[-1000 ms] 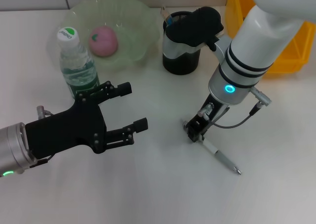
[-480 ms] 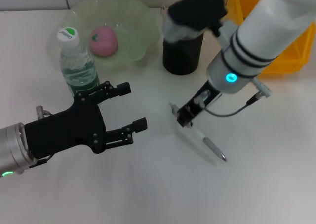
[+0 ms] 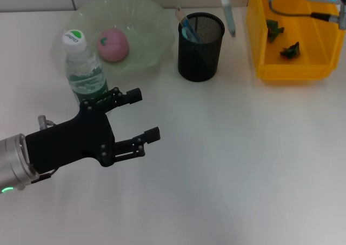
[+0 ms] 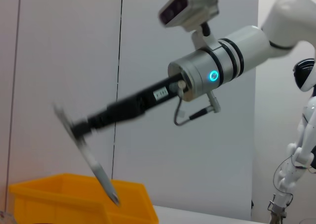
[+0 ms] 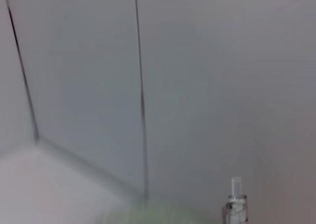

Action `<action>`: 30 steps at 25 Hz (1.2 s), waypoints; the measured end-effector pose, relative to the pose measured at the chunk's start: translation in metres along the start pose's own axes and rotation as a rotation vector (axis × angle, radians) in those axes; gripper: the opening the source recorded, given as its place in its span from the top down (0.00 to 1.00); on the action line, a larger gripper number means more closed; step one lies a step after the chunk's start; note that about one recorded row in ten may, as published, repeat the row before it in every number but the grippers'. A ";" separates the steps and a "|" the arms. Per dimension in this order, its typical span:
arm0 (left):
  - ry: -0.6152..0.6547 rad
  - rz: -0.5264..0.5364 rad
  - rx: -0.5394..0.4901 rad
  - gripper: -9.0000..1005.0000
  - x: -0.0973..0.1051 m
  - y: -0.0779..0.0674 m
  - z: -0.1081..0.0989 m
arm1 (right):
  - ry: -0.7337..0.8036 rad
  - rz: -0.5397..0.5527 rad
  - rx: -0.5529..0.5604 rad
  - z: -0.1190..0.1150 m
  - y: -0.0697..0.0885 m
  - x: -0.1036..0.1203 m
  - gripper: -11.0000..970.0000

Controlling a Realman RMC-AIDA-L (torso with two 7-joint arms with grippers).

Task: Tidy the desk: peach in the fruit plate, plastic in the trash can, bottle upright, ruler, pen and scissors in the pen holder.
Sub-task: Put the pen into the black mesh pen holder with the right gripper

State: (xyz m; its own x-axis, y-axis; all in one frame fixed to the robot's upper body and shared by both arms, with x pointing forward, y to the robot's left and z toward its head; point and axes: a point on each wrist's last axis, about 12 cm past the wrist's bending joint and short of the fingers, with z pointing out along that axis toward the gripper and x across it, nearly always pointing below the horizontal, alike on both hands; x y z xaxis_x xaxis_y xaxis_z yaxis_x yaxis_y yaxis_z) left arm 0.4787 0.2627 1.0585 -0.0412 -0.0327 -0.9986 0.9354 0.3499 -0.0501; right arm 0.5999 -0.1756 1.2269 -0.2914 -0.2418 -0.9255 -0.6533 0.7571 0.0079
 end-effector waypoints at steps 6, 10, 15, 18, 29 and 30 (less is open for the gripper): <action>0.000 0.001 0.001 0.17 0.000 0.001 0.002 | -0.216 -0.119 0.007 0.013 -0.008 0.029 0.78; 0.000 0.000 0.001 0.17 0.000 0.001 0.002 | -0.266 -0.182 -0.005 0.029 -0.006 0.048 0.76; -0.001 -0.007 0.002 0.17 0.000 0.001 0.002 | -0.312 -0.189 0.012 0.043 -0.011 0.064 0.75; -0.003 -0.012 0.003 0.17 0.000 0.000 0.002 | -0.322 -0.187 0.007 0.050 -0.013 0.070 0.74; -0.003 -0.018 0.010 0.17 0.001 -0.002 0.002 | -0.236 -0.122 -0.015 0.070 -0.018 0.097 0.71; -0.003 -0.018 0.010 0.17 0.001 -0.002 0.002 | -0.231 -0.120 -0.014 0.070 -0.018 0.098 0.71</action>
State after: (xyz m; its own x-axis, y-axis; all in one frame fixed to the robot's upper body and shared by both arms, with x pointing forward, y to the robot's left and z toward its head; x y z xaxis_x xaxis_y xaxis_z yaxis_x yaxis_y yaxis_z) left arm 0.4773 0.2604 1.0576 -0.0569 -0.0416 -0.9975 0.9381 0.3396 -0.0677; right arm 0.6319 -0.1711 1.1093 -0.0452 -0.1827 -0.9821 -0.6839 0.7223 -0.1029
